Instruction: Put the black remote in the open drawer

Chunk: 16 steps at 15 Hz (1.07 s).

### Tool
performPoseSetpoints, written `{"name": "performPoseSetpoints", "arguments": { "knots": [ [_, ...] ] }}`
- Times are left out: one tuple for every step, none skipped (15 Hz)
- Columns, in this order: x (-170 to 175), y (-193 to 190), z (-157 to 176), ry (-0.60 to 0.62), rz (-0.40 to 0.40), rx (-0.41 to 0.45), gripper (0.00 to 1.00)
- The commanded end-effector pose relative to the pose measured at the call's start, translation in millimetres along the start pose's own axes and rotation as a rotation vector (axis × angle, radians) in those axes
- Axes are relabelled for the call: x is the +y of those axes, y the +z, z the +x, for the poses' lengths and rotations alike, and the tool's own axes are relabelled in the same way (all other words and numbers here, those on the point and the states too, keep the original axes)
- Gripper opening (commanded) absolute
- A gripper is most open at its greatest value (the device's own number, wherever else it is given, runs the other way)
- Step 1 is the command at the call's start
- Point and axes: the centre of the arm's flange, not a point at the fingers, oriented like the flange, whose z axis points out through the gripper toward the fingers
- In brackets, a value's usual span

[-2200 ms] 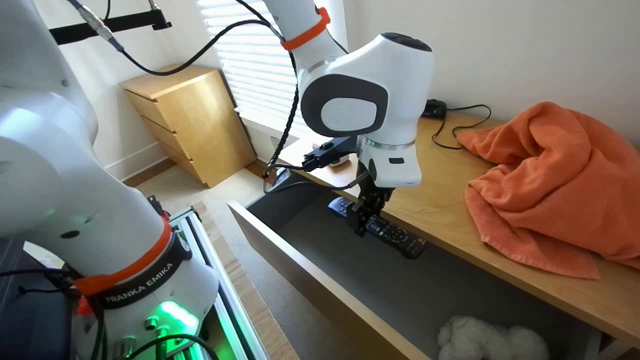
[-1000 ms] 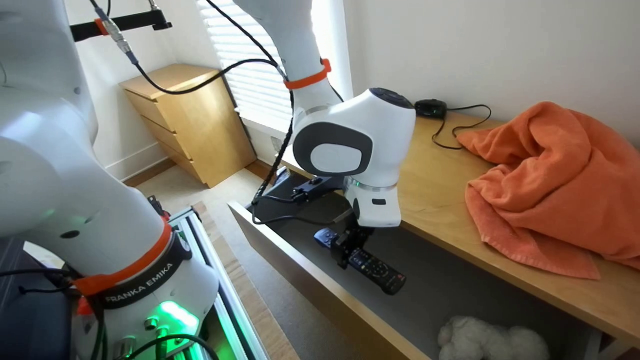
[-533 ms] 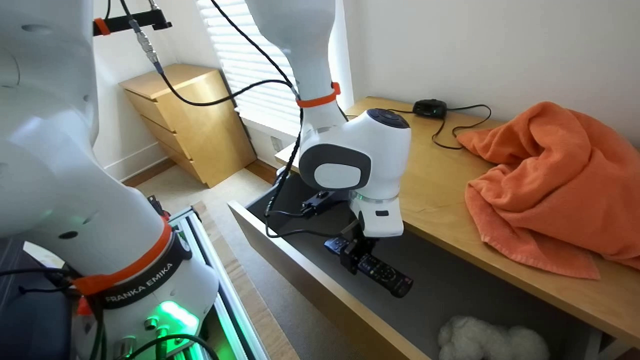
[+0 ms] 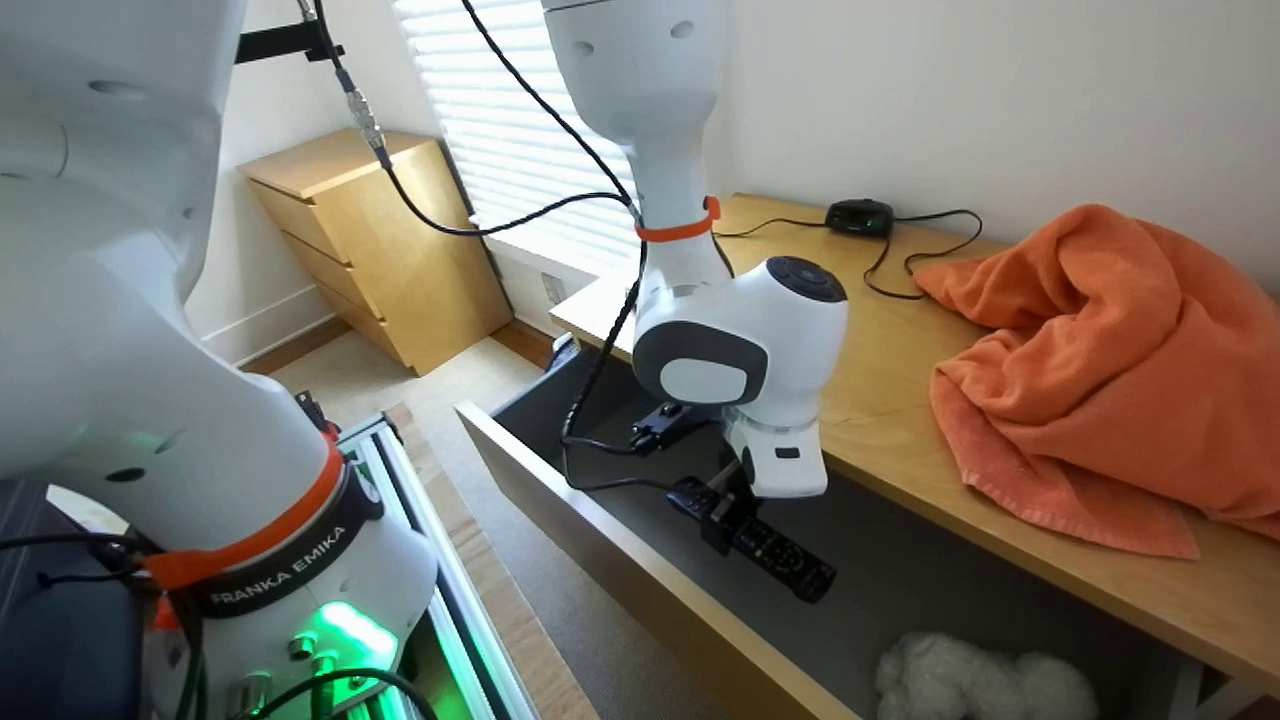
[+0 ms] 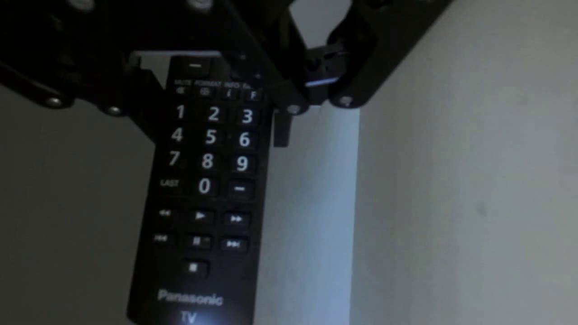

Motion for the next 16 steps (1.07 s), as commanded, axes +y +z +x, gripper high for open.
{"name": "performPoseSetpoints", "arguments": {
  "knots": [
    [-4,25,9,-0.006,0.007,-0.014,0.31],
    [-5,31,10,-0.007,0.006,-0.018,0.31],
    [-7,34,11,-0.010,0.012,-0.021,0.31],
    [-8,34,11,-0.016,0.021,-0.020,0.31],
    [-9,34,11,-0.018,0.025,-0.020,0.31],
    [-9,36,11,-0.022,0.031,-0.019,0.31],
    [-10,38,12,-0.026,0.032,-0.015,0.31],
    [-10,40,12,-0.025,0.031,-0.017,0.31],
    [-11,42,13,-0.023,0.029,-0.022,0.31],
    [-11,42,14,-0.010,0.032,-0.030,0.31],
    [-11,41,13,0.004,0.037,-0.040,0.31],
    [-10,39,13,0.033,0.042,-0.044,0.31],
    [-10,39,14,0.057,0.049,-0.036,0.31],
    [-11,42,16,0.087,0.050,-0.016,0.31],
    [-13,45,17,0.101,0.060,0.004,0.31],
    [-12,46,18,0.101,0.069,0.021,0.31]
  ]
}}
